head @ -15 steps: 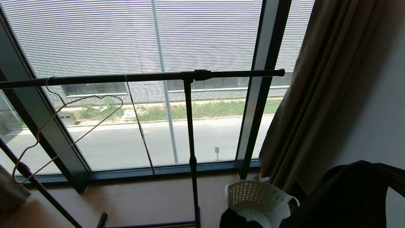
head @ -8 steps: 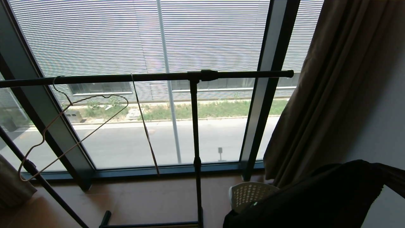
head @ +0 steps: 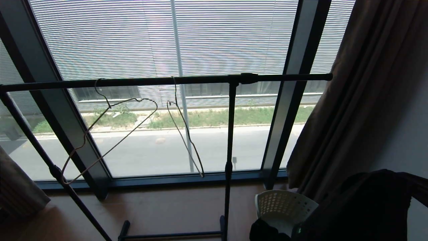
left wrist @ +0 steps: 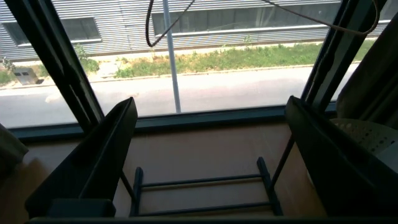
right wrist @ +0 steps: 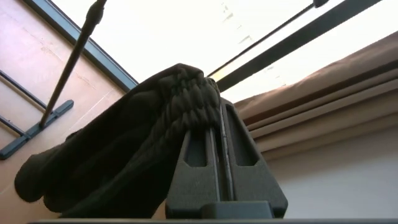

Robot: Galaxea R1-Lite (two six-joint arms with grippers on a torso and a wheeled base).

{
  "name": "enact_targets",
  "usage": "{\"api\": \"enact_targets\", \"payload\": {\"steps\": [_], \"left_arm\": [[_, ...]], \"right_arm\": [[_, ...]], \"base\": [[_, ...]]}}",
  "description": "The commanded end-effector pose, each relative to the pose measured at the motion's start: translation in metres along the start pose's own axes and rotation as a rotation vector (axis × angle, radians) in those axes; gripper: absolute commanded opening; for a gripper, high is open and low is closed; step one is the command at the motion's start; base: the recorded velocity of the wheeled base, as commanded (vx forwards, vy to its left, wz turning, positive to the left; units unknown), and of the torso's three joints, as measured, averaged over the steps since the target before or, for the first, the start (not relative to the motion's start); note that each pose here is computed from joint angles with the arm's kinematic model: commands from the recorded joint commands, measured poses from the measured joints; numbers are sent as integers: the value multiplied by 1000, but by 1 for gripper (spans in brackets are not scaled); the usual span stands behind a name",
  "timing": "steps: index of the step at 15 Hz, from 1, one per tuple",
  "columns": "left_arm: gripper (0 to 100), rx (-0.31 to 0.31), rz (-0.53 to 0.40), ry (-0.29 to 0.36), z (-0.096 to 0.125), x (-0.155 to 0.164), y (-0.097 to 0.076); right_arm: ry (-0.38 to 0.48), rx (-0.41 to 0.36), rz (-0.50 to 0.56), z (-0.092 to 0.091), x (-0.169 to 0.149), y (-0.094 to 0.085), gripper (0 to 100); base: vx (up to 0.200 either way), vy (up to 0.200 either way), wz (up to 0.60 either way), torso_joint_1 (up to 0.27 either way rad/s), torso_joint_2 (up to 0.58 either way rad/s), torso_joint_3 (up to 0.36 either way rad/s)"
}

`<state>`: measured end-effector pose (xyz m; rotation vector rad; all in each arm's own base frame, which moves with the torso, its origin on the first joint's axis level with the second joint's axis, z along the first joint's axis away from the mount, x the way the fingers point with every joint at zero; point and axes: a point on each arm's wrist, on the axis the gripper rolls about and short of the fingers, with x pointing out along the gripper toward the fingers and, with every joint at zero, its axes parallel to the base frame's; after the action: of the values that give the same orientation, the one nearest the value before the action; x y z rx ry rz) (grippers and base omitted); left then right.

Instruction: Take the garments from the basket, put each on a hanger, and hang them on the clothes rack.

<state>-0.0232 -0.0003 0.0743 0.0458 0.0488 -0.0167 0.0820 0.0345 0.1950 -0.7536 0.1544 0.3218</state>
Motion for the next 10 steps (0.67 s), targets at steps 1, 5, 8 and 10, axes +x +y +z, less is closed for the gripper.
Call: {"api": "enact_targets", "payload": {"steps": [1,5,8,10], "left_arm": [[100,0,-1,1,0,0,0],[100,0,0,0,0,0,0],[100,0,0,1,0,0,0],[100,0,0,1,0,0,0]], "right_arm": [[3,-2,3,0,1,0,0],[5,-2,5,0,1,0,0],[4,-2,4,0,1,0,0],[4,-2,4,0,1,0,0]], "base": [[-200,200,0,-2,-2,7],[-100,200,0,15,1,-1],[0,200,0,-10,-1,4],[0,200,0,12,5,0]]}}
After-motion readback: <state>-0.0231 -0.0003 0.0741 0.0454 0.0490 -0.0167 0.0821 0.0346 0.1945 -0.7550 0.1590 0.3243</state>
